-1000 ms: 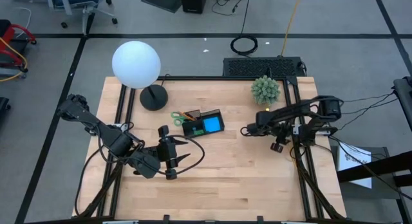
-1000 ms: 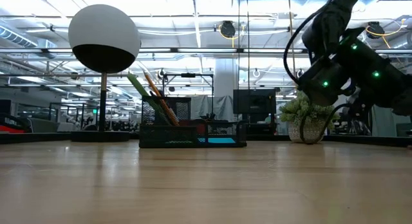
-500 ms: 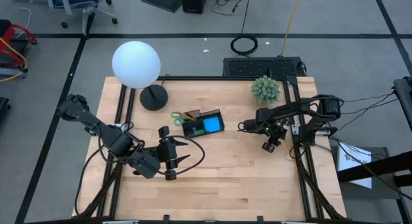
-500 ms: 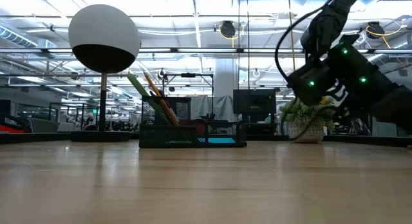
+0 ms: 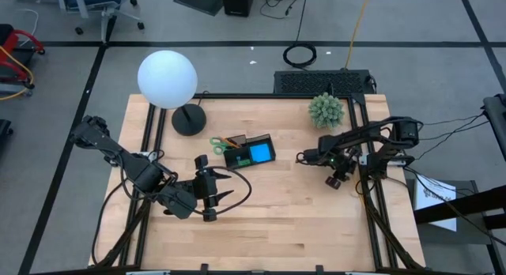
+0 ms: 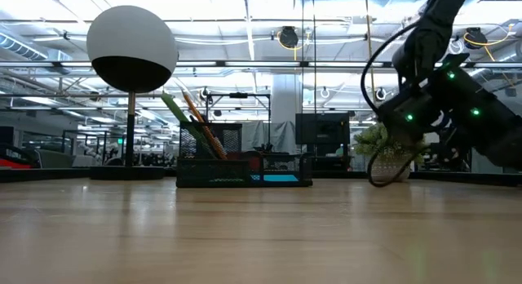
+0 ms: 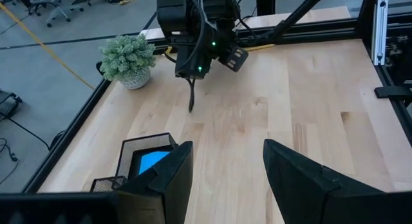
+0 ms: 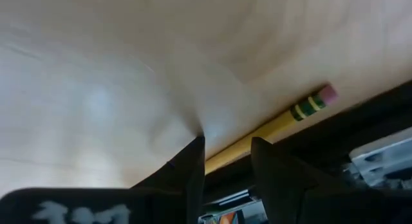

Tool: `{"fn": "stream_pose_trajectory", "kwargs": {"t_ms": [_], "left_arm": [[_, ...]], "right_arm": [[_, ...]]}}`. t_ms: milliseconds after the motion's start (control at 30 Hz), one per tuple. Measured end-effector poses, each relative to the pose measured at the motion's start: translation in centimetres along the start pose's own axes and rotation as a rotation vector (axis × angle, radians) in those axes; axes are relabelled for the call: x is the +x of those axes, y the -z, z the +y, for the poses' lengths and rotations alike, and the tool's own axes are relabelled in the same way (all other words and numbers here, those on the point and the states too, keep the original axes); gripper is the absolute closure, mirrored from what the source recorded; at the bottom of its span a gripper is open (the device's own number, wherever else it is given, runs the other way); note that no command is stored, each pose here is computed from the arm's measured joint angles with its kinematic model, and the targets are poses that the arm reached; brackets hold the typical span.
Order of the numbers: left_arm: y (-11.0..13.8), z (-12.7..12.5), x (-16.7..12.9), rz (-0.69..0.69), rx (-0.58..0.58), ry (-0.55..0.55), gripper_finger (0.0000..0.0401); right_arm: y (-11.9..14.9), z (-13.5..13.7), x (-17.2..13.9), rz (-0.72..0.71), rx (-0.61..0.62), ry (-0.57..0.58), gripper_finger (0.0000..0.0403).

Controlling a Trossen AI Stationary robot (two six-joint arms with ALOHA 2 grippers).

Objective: Pick and place office supplies into organizer
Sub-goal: Put the yellow pencil into the black desk organizer

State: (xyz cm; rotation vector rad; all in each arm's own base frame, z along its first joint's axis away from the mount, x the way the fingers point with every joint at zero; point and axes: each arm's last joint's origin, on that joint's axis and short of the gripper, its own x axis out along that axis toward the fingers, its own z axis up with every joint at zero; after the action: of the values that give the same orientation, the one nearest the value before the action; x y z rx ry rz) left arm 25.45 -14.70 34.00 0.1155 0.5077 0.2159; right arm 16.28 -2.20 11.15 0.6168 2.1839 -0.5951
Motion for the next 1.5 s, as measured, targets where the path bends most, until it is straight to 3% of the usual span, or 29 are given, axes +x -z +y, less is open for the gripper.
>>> {"fn": "stream_pose_trajectory", "kwargs": {"t_ms": [167,600,1067,1500], "left_arm": [[0.0,0.0,0.0,0.000,0.000,0.000,0.0206],[0.0,0.0,0.0,0.000,0.000,0.000,0.0206],[0.0,0.0,0.0,0.000,-0.001,0.000,0.0206],[0.0,-0.1,0.0,0.007,-0.001,0.023,0.0206]], "right_arm": [[0.4,-0.3,0.9,0.037,0.016,0.008,0.0284],[1.3,-0.8,-0.2,-0.074,0.064,-0.041,0.0284],[0.6,-2.2,-0.4,-0.075,0.298,-0.050,0.0284],[-0.4,-4.4,-0.5,-0.042,0.488,-0.124,0.0284]]}}
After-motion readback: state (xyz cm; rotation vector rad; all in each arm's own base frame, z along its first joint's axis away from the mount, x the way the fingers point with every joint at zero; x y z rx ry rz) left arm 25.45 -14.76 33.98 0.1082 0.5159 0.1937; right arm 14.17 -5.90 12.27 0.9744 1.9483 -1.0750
